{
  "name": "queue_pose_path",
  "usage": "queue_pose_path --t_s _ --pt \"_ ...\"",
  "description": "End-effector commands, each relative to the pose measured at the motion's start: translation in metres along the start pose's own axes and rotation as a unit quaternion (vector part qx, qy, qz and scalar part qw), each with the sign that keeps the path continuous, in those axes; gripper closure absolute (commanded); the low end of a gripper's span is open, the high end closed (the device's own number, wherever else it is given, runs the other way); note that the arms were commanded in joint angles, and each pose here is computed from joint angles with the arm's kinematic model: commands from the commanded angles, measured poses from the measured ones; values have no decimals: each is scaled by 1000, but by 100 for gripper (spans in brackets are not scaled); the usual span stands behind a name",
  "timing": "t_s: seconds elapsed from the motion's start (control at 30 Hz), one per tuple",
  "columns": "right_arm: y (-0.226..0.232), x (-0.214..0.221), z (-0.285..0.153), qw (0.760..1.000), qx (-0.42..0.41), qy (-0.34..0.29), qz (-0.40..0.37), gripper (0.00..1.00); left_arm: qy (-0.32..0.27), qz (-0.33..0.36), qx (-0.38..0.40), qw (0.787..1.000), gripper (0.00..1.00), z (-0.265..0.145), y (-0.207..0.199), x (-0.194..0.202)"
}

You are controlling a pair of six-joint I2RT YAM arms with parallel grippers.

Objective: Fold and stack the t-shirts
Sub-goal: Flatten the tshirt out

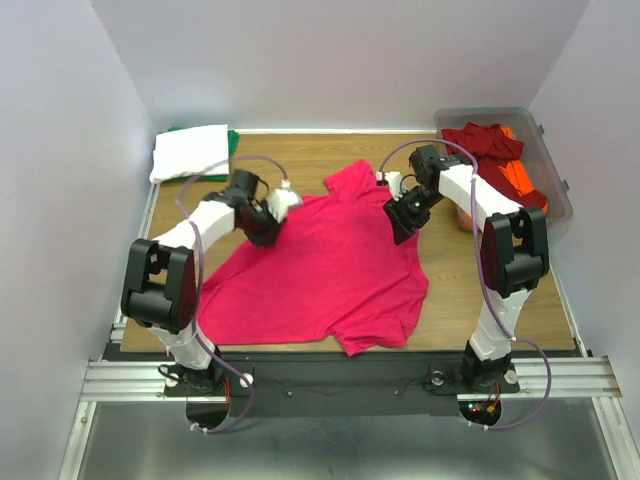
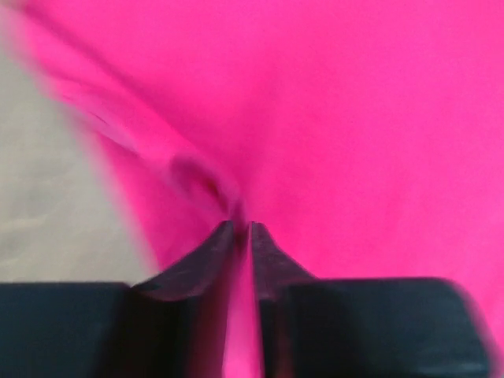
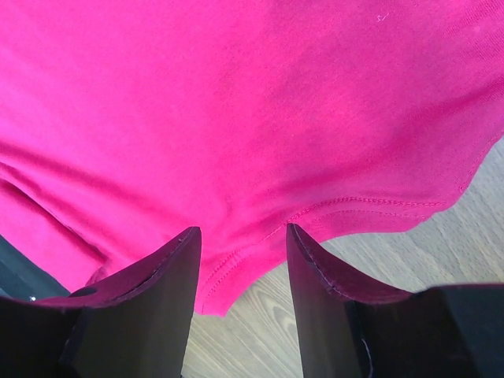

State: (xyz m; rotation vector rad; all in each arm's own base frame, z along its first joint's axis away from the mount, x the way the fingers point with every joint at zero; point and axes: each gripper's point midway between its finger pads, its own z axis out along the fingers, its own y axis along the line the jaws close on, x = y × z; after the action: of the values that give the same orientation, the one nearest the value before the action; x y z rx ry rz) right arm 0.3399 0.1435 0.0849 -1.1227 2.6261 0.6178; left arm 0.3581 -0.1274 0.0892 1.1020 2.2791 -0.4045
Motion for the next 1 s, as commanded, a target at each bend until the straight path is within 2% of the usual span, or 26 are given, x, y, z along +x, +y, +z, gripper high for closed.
queue_pose_path --t_s 0.0,0.03,0.2,0.3,0.4,0.6,0.97 --pt "2 -3 -8 1000 7 -11 -12 47 121 73 53 989 56 5 -41 74" --pt "2 -2 -8 1000 5 -11 -10 47 120 79 69 987 44 1 -47 76" --pt "2 -5 -5 1000 -1 -13 -9 47 71 72 74 992 43 -27 -38 46" --pt "2 -7 -5 1000 -3 -15 -7 47 6 13 62 998 45 -45 -10 5" --pt "2 -9 -2 1000 -7 -16 -5 47 -17 -44 38 998 45 -46 24 -6" --pt "0 -7 2 1000 -8 -11 2 47 7 -84 48 995 45 -21 45 7" --pt "0 -3 7 1000 -9 -8 17 48 15 -111 115 987 45 -3 23 16"
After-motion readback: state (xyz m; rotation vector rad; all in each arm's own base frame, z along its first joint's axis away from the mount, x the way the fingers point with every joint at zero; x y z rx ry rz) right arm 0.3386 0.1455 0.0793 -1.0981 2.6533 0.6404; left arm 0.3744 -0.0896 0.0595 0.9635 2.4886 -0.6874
